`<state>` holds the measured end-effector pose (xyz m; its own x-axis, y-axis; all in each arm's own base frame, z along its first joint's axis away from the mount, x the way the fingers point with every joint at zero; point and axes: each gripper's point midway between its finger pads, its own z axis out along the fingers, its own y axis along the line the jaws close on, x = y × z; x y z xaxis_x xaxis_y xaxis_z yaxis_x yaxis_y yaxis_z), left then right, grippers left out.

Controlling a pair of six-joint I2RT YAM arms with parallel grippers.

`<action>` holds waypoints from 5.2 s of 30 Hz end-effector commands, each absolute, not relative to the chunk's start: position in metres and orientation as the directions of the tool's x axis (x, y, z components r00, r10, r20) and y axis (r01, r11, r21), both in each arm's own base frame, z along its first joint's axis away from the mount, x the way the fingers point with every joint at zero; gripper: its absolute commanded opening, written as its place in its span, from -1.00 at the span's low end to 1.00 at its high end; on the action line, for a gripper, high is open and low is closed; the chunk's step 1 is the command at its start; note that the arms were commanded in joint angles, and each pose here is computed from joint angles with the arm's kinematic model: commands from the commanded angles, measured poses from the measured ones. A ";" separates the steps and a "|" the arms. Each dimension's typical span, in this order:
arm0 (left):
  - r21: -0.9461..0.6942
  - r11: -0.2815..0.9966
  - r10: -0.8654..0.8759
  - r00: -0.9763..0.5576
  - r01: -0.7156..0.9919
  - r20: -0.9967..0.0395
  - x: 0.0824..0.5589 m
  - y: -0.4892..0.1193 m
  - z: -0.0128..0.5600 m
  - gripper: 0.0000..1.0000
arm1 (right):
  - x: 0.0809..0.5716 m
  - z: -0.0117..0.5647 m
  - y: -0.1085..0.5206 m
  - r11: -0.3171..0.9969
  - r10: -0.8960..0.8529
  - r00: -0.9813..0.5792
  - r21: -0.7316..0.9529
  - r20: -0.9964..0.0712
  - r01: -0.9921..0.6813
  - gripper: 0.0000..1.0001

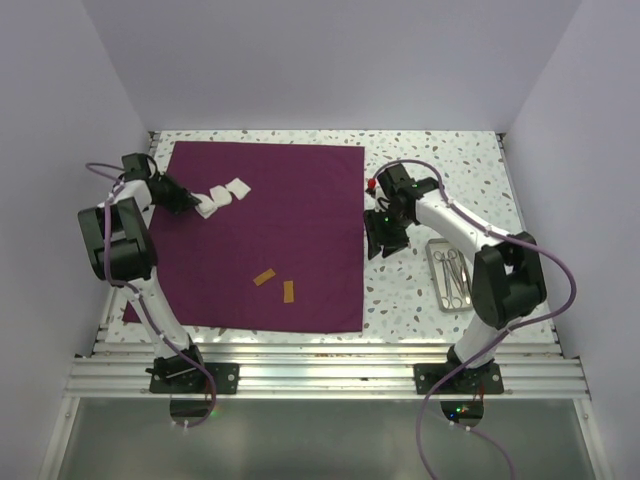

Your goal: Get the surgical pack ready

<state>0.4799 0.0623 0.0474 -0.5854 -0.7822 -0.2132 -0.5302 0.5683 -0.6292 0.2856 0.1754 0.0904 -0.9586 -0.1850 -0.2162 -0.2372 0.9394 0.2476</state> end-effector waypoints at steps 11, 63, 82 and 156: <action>-0.565 0.620 -0.758 -0.601 -0.545 -0.251 0.491 0.075 0.042 -0.81 | 0.295 0.099 0.182 0.928 -0.207 -0.948 0.258 -0.241 -0.268 -0.08; -0.514 0.624 -0.761 -0.607 -0.589 -0.229 0.478 0.058 0.023 -0.95 | 0.300 0.092 0.186 0.925 -0.211 -0.949 0.267 -0.233 -0.271 -0.09; -0.595 0.740 -0.616 -0.672 -0.314 -0.412 0.424 -0.012 0.160 -1.00 | 0.302 0.134 0.250 0.765 -0.173 -0.950 0.573 -0.259 -0.295 0.23; -0.580 0.797 -0.240 -0.794 0.166 -0.558 0.256 -0.135 0.137 0.36 | 0.291 0.078 0.000 0.988 -0.073 -0.976 0.122 -0.206 -0.100 -1.00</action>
<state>0.2404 -0.1315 0.1215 -0.8369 -0.2604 -0.4814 0.0807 0.8113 -0.5791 0.2782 0.0159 0.0701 -0.9843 -0.0251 -0.1748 -0.0542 0.9850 0.1639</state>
